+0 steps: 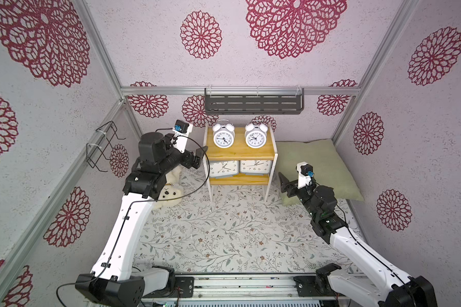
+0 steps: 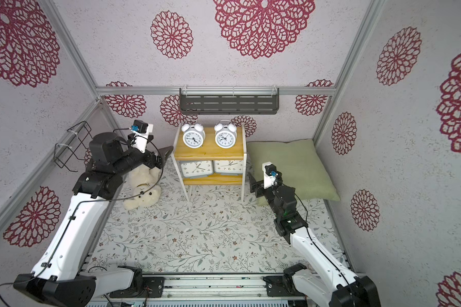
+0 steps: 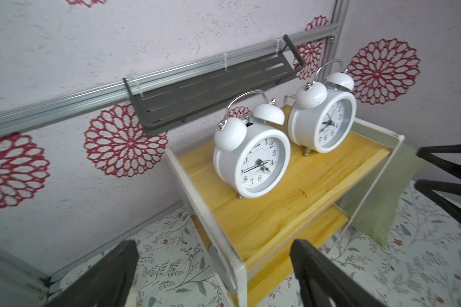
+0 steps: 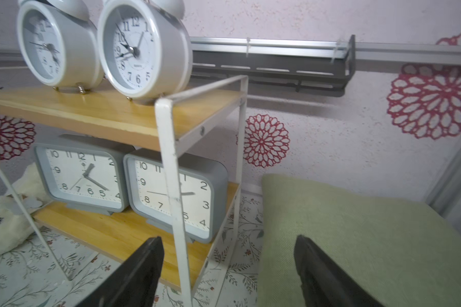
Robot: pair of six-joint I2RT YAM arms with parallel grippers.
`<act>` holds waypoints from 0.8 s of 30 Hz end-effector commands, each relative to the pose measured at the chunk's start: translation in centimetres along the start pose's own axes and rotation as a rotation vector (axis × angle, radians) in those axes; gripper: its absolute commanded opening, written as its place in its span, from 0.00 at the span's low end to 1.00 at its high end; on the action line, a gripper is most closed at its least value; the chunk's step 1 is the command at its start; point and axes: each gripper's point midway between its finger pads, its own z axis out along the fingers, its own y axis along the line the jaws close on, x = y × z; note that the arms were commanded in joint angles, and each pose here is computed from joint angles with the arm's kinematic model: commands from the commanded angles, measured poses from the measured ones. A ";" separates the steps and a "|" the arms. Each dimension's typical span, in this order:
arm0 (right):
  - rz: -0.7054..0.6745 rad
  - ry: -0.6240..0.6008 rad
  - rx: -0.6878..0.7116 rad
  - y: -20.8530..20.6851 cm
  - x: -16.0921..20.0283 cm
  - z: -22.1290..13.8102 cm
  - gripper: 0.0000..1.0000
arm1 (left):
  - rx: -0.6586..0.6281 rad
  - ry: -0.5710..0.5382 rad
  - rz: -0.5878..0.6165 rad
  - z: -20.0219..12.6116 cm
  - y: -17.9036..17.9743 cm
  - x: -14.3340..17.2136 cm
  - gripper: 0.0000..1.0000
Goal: Place the alarm clocks on the shelf by style
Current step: Reset both arms
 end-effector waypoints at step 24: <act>-0.001 -0.021 0.553 -11.4 10.9 -7.9 0.98 | -0.677 0.023 -0.132 -2.1 9.2 20.5 0.97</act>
